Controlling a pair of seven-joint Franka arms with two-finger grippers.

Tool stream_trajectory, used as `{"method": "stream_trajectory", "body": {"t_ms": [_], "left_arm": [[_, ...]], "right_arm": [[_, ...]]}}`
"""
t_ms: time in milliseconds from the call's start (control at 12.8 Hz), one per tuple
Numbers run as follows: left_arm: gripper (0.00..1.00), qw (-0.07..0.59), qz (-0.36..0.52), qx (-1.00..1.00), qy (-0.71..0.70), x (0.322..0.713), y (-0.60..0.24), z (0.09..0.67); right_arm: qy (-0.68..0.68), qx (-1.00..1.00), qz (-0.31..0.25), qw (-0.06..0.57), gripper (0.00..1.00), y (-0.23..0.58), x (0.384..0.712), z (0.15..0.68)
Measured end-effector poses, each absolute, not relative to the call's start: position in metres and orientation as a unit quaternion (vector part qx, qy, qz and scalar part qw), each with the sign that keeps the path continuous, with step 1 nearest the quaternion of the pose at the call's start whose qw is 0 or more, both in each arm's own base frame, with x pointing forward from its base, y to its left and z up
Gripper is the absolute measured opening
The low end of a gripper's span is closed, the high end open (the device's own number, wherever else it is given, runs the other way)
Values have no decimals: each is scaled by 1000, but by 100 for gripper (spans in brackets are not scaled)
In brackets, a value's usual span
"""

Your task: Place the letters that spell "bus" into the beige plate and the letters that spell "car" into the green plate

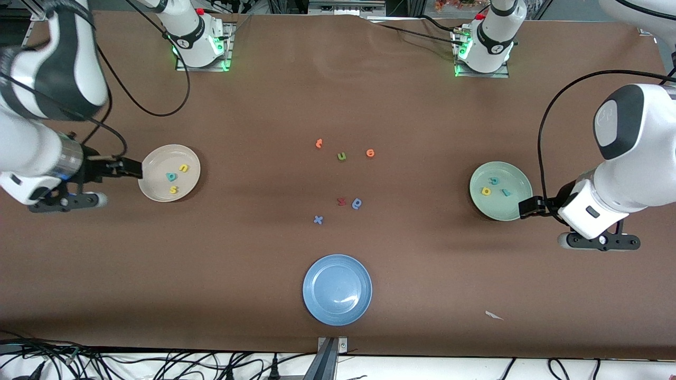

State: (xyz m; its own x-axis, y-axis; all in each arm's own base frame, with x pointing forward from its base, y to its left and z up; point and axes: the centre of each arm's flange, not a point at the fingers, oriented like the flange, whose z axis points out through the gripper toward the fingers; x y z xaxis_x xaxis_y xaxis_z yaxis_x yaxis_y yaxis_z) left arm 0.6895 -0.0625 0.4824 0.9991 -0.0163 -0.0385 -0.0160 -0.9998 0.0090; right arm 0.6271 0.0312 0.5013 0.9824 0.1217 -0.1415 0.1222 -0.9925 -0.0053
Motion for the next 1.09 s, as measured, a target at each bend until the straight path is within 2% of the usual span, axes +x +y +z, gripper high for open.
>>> {"method": "stream_trajectory", "body": {"t_ms": [234,546,702,1092], "left_arm": [[100,4,-19,1000,-8,690,-62,482],[100,4,-19,1000,-8,690,-63,482],[100,4,-19,1000,-8,690,-63,482],[100,4,-19,1000,-8,690,-63,482]], "right_arm": [[61,997,-56,-10,100,27,611,543],[58,997,-48,-16,100,22,573,603],[56,997,-50,-16,100,21,563,611],[53,997,-60,-16,100,18,564,600]]}}
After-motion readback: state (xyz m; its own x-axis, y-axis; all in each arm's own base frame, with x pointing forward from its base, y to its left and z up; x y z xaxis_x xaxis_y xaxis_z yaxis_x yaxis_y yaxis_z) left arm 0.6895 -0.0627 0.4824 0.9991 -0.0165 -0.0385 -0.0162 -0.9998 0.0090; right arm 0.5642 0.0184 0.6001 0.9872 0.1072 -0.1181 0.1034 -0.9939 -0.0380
